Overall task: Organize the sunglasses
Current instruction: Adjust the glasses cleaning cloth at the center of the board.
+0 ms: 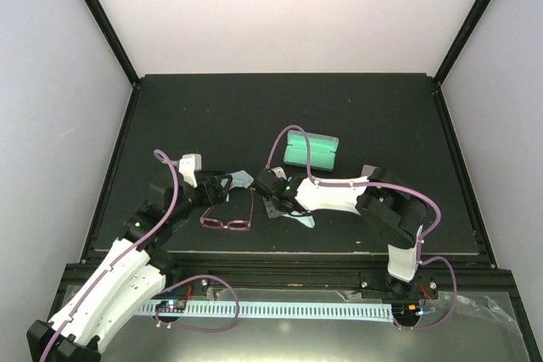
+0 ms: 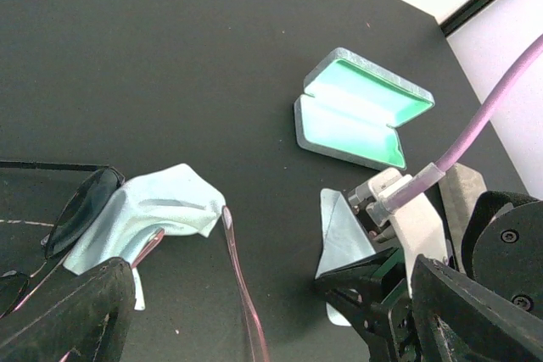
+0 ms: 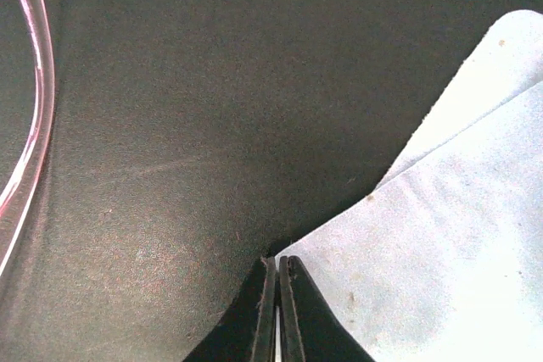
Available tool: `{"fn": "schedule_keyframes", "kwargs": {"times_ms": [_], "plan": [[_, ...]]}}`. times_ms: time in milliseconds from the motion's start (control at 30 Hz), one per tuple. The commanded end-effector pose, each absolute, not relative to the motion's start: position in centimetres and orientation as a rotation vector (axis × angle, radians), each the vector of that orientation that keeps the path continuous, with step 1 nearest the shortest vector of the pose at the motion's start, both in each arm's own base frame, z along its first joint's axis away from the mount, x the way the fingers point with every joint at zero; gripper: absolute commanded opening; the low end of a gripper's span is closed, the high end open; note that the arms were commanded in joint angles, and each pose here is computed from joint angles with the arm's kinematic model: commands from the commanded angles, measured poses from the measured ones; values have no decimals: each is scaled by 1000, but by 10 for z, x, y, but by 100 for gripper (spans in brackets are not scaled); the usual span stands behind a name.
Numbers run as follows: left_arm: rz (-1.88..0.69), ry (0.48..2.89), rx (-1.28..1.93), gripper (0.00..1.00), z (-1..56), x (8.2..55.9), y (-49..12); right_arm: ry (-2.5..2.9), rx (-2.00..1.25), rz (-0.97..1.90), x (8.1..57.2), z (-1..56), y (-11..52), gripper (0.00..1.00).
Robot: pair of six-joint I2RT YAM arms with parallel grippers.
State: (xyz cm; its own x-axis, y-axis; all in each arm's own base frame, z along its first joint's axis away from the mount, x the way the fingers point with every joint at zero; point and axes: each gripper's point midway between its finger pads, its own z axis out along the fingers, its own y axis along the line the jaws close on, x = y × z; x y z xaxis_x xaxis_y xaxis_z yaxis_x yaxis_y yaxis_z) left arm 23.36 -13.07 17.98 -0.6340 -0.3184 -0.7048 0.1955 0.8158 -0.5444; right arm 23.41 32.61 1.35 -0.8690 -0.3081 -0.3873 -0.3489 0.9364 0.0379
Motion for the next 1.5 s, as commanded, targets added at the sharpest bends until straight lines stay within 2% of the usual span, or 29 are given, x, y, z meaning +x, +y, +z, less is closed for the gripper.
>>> {"fn": "schedule_keyframes", "kwargs": {"times_ms": [0,100,467,733,967,1467], "plan": [[-749,2123,-87,89,182,235,-131,2778,-455,85,227,-13,311,5],[-750,2123,-87,89,182,235,-131,2767,-437,85,231,-10,311,1],[-759,2124,-79,89,182,235,-133,2662,-340,109,249,30,304,1],[-774,2138,-68,89,179,236,-137,2623,-270,-51,262,36,269,1],[-788,2153,-54,89,177,236,-141,2623,-276,12,264,41,267,1],[-869,2216,11,89,162,232,-157,2730,-419,741,227,40,338,1]]}}
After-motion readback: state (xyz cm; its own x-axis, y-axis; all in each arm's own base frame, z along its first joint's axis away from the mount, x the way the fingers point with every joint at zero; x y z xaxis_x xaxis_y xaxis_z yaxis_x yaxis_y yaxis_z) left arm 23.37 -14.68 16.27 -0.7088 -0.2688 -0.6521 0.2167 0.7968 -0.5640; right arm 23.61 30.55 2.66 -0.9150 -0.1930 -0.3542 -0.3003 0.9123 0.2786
